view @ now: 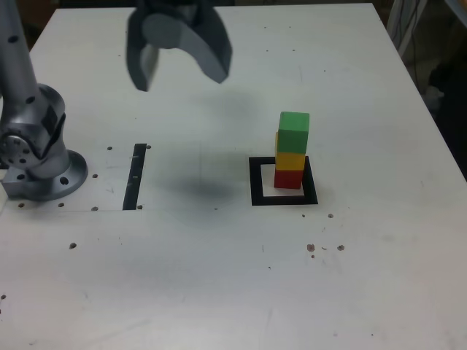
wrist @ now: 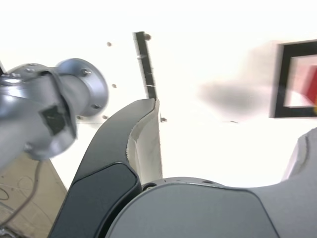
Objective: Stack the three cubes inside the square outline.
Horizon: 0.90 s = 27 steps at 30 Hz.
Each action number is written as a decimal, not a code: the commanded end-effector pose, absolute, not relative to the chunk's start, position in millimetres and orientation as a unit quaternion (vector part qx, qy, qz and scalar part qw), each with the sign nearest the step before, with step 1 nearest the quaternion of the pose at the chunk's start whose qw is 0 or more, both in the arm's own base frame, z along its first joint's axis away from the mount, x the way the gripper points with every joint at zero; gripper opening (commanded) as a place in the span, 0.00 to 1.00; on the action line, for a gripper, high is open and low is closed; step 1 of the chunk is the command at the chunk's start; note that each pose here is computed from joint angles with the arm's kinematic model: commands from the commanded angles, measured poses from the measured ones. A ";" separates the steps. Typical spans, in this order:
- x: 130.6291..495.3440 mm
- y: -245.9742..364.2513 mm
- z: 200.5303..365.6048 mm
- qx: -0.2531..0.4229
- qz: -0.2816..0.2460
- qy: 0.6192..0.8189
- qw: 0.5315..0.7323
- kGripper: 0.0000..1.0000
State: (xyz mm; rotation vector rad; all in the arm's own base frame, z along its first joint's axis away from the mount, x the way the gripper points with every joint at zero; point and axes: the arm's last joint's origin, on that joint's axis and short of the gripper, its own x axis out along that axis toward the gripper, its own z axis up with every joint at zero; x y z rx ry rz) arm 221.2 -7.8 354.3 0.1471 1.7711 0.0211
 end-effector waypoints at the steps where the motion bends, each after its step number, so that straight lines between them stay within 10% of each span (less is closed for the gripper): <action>1: 200.0 -5.4 335.8 0.064 0.010 0.793 0.606 0.99; 13: 170.0 4.4 253.5 0.010 -0.003 0.840 0.542 1.00; 27: 171.2 5.6 232.5 0.014 -0.004 0.862 0.507 0.99</action>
